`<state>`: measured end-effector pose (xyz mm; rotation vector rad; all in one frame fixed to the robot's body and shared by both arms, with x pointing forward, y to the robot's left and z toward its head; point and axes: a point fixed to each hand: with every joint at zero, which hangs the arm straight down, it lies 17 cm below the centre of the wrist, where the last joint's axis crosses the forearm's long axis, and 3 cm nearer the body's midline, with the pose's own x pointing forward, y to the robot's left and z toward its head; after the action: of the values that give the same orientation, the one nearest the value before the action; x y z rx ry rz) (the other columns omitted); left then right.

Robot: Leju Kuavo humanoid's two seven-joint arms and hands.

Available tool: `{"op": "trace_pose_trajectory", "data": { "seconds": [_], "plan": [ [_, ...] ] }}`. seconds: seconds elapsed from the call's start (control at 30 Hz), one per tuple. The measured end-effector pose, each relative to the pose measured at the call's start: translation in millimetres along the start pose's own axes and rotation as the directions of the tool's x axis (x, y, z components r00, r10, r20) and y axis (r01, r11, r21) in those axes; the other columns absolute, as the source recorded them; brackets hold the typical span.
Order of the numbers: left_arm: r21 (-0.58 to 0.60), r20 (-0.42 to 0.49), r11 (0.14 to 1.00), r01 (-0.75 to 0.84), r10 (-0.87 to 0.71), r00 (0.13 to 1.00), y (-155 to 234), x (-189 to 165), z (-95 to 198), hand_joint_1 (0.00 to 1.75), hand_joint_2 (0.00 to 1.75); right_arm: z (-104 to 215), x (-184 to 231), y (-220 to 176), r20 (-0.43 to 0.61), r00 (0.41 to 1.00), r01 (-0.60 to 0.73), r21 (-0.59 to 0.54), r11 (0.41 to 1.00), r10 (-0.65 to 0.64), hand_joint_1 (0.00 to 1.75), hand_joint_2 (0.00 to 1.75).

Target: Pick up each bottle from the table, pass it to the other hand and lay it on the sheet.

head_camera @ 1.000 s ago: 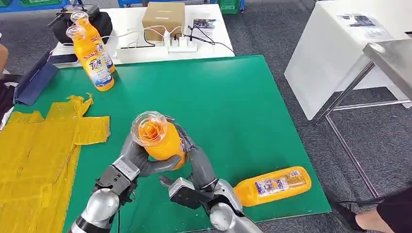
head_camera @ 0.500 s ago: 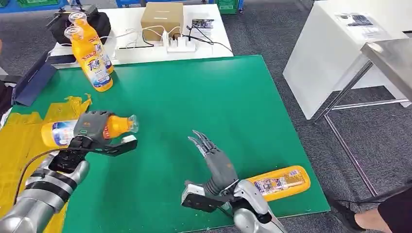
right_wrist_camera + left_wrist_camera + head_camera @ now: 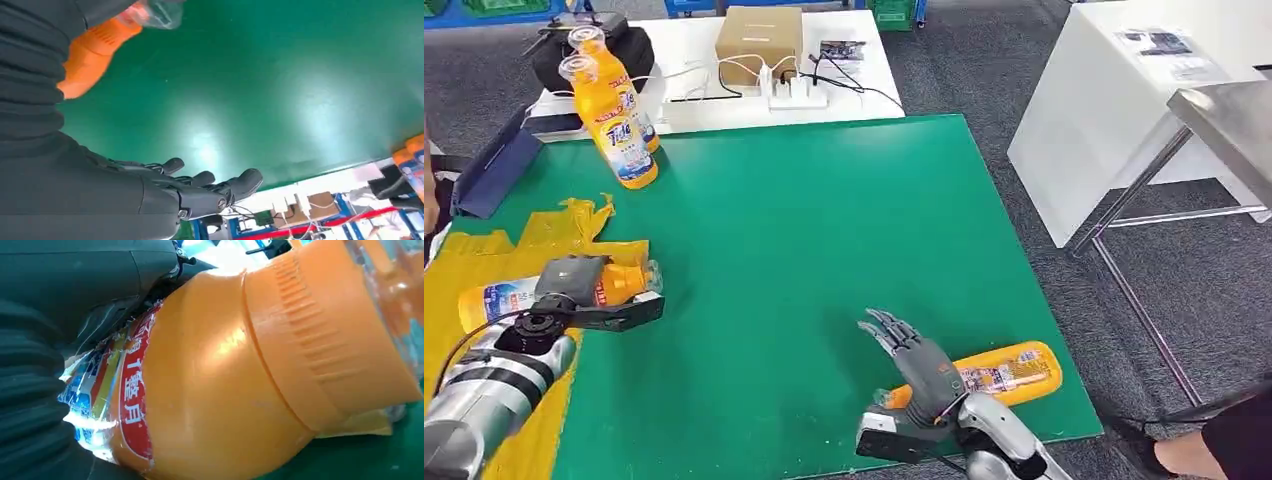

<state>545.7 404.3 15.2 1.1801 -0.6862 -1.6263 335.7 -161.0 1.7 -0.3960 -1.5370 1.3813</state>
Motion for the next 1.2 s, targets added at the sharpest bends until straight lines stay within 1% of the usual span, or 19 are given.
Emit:
{"op": "trace_pose_trajectory", "data": {
  "seconds": [0.03, 0.1, 0.2, 0.33, 0.57, 0.7, 0.8, 0.93, 1.07, 1.1, 1.2],
  "plan": [
    [-0.006, -0.001, 1.000, -0.004, 0.004, 1.000, -2.1, -0.4, 0.3, 0.00, 1.75, 2.6, -3.3, 1.3, -0.010, 1.000, 0.001, 0.006, 1.000, -0.001, 0.00, 1.75],
    [-0.013, -0.003, 1.000, -0.014, 0.014, 1.000, -5.3, -0.6, 0.7, 0.00, 1.75, 11.6, -13.1, 5.2, -0.034, 0.999, -0.002, 0.022, 1.000, 0.002, 0.00, 1.75],
    [0.022, -0.012, 0.998, -0.051, 0.051, 0.999, -2.0, 0.6, 0.6, 0.00, 1.75, 30.2, -31.5, 9.2, -0.076, 0.997, -0.021, 0.045, 0.999, 0.025, 0.00, 1.75],
    [0.075, -0.005, 0.991, -0.110, 0.111, 0.994, 2.2, 8.9, 1.7, 0.00, 1.75, 55.0, -40.1, 11.4, -0.087, 0.995, -0.033, 0.067, 0.997, 0.039, 0.00, 1.75],
    [0.152, -0.017, 0.972, -0.180, 0.185, 0.983, 7.4, 18.4, 5.5, 0.00, 1.75, 77.2, -48.3, -7.2, -0.118, 0.989, -0.079, 0.052, 0.995, 0.085, 0.00, 1.75],
    [0.201, 0.006, 0.955, -0.218, 0.221, 0.975, 12.9, 28.7, 9.4, 0.00, 1.75, 96.4, -61.5, -15.7, -0.159, 0.982, -0.097, 0.057, 0.994, 0.105, 0.00, 1.75],
    [0.231, 0.024, 0.943, -0.240, 0.241, 0.970, 18.2, 39.5, 13.2, 0.00, 1.75, 104.4, -72.6, -23.5, -0.187, 0.975, -0.111, 0.047, 0.993, 0.118, 0.00, 1.75],
    [0.256, 0.041, 0.932, -0.256, 0.254, 0.966, 21.9, 50.9, 17.9, 0.00, 1.75, 114.3, -91.1, -29.5, -0.244, 0.956, -0.157, 0.057, 0.986, 0.166, 0.00, 1.75],
    [0.271, 0.071, 0.922, -0.276, 0.266, 0.961, 24.8, 62.1, 22.5, 0.00, 1.75, 133.6, -118.3, -37.8, -0.319, 0.929, -0.171, 0.077, 0.982, 0.187, 0.00, 1.75],
    [0.276, 0.082, 0.918, -0.286, 0.274, 0.958, 26.3, 66.7, 24.4, 0.00, 1.75, 140.5, -131.3, -44.0, -0.350, 0.915, -0.183, 0.082, 0.980, 0.200, 0.00, 1.75],
    [0.287, 0.093, 0.910, -0.298, 0.283, 0.954, 30.7, 72.9, 26.7, 0.00, 1.75, 149.0, -150.7, -56.4, -0.393, 0.893, -0.205, 0.077, 0.976, 0.219, 0.00, 1.75]
  ]
}}
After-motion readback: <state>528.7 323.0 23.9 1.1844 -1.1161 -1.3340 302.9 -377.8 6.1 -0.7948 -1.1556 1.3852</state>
